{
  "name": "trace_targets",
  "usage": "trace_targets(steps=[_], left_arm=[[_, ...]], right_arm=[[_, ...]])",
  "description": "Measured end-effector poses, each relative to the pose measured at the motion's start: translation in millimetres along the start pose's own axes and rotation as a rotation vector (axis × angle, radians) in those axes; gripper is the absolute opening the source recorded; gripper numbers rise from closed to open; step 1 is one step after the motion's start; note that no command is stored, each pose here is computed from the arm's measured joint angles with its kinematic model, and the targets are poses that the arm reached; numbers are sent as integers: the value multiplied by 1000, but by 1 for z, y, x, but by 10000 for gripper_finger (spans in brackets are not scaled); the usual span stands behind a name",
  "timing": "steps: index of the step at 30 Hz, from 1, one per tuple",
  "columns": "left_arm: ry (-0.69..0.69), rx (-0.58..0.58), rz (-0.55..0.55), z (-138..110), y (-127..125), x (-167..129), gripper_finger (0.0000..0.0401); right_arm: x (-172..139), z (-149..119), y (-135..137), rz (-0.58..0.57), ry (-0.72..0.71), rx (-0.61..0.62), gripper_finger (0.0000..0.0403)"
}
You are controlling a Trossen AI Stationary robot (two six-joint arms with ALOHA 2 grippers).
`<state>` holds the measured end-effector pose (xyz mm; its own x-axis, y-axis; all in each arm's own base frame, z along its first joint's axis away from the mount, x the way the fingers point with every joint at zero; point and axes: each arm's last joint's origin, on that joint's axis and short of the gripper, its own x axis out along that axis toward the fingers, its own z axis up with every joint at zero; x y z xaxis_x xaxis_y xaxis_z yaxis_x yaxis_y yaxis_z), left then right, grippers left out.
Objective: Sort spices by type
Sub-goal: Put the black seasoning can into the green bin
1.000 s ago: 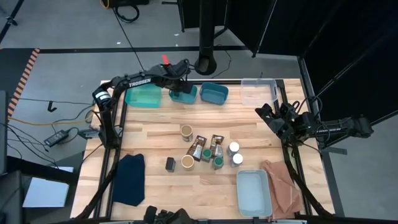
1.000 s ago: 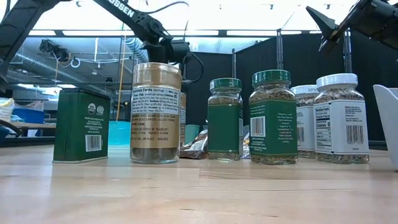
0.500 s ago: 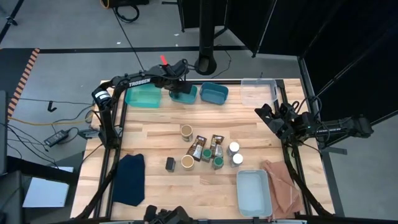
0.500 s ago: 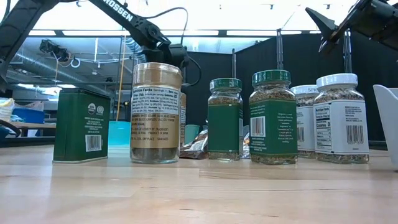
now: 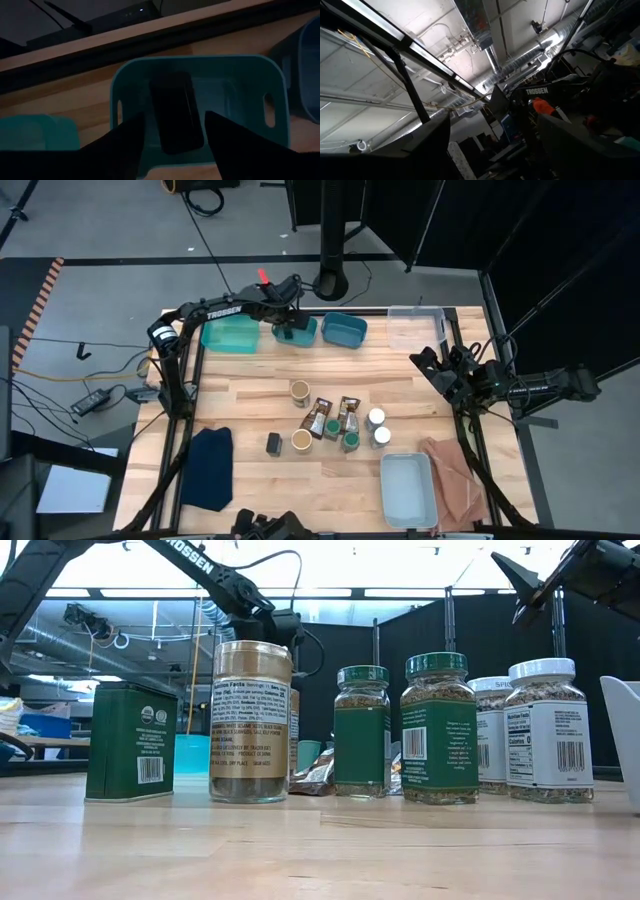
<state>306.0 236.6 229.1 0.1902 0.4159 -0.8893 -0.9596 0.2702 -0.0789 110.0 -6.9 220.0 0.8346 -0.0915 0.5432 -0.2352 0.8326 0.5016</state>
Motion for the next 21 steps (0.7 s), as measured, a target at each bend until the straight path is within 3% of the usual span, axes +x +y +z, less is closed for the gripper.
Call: trace_targets(steps=[7, 13, 17, 21], left_arm=[[4, 56, -90, 11, -9, -25, 215], [12, 258, -185, 21, -32, -80, 215], [43, 365, -221, 9, -51, -125, 216], [91, 470, -187, -24, -72, -160, 216]], right_arm=[[0, 0, 0, 0, 0, -1, 307], [0, 0, 0, -1, 1, -7, 307], [0, 0, 0, -2, 3, -9, 307], [0, -1, -1, -9, 13, -9, 307]])
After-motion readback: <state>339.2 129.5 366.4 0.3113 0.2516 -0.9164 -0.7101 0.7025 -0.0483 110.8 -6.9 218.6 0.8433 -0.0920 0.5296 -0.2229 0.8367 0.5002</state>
